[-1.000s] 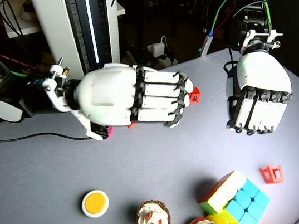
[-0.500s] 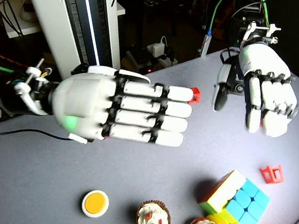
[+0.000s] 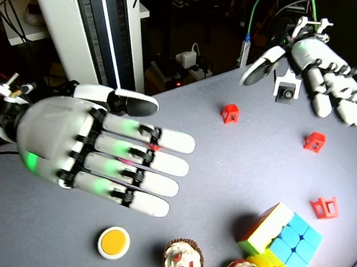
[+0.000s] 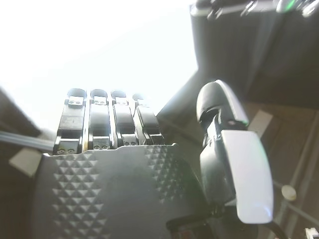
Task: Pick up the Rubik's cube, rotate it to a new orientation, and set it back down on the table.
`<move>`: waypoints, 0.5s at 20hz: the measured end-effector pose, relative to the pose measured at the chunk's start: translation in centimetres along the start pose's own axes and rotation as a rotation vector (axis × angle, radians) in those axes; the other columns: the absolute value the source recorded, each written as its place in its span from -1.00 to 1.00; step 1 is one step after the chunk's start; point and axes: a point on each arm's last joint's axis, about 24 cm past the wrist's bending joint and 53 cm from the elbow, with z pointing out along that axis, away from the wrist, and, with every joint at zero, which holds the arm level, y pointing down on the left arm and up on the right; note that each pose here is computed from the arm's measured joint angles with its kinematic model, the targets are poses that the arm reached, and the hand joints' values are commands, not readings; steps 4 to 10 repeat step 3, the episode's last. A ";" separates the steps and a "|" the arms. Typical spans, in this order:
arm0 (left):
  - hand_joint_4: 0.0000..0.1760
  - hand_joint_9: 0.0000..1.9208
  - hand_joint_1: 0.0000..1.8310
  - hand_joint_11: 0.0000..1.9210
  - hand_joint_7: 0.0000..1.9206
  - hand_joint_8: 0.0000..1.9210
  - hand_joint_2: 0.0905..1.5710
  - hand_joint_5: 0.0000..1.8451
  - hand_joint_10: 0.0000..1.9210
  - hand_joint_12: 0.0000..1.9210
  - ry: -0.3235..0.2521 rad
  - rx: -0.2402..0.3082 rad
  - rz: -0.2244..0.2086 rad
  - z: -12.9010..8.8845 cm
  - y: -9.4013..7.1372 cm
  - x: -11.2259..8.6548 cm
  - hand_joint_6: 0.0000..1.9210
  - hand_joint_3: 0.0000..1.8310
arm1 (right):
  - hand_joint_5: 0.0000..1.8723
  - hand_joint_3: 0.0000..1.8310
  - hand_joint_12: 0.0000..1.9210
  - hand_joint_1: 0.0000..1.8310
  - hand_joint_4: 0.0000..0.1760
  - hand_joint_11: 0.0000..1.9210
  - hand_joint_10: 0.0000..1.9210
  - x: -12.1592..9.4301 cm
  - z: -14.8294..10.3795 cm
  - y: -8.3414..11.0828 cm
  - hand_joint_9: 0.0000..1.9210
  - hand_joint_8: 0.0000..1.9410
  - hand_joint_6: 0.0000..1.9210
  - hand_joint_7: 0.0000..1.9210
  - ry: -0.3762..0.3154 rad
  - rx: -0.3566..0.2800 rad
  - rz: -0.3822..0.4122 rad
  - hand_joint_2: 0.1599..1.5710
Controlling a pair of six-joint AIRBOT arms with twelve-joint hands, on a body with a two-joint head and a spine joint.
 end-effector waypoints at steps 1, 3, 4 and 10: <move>1.00 -1.00 -1.00 -1.00 -1.00 -1.00 0.16 -1.00 -1.00 -1.00 -0.015 0.006 -0.005 -0.4 -0.2 -0.3 -1.00 -1.00 | -1.00 -1.00 -1.00 -0.71 -0.69 -1.00 -1.00 0.0 -0.1 0.2 -1.00 -1.00 -1.00 -1.00 -0.001 -0.002 0.003 0.48; 1.00 -1.00 -1.00 -1.00 -1.00 -1.00 0.15 -1.00 -1.00 -1.00 -0.024 0.007 -0.005 -0.9 -0.3 -0.6 -1.00 -1.00 | -1.00 -1.00 -1.00 -0.65 -0.52 -1.00 -1.00 -0.3 -0.1 0.8 -1.00 -1.00 -1.00 -1.00 -0.008 -0.021 0.000 0.47; 1.00 -1.00 -1.00 -1.00 -1.00 -1.00 0.15 -1.00 -1.00 -1.00 -0.024 0.007 -0.005 -0.9 -0.3 -0.6 -1.00 -1.00 | -1.00 -1.00 -1.00 -0.65 -0.52 -1.00 -1.00 -0.3 -0.1 0.8 -1.00 -1.00 -1.00 -1.00 -0.008 -0.021 0.000 0.47; 1.00 -1.00 -1.00 -1.00 -1.00 -1.00 0.15 -1.00 -1.00 -1.00 -0.024 0.007 -0.005 -0.9 -0.3 -0.6 -1.00 -1.00 | -1.00 -1.00 -1.00 -0.65 -0.52 -1.00 -1.00 -0.3 -0.1 0.8 -1.00 -1.00 -1.00 -1.00 -0.008 -0.021 0.000 0.47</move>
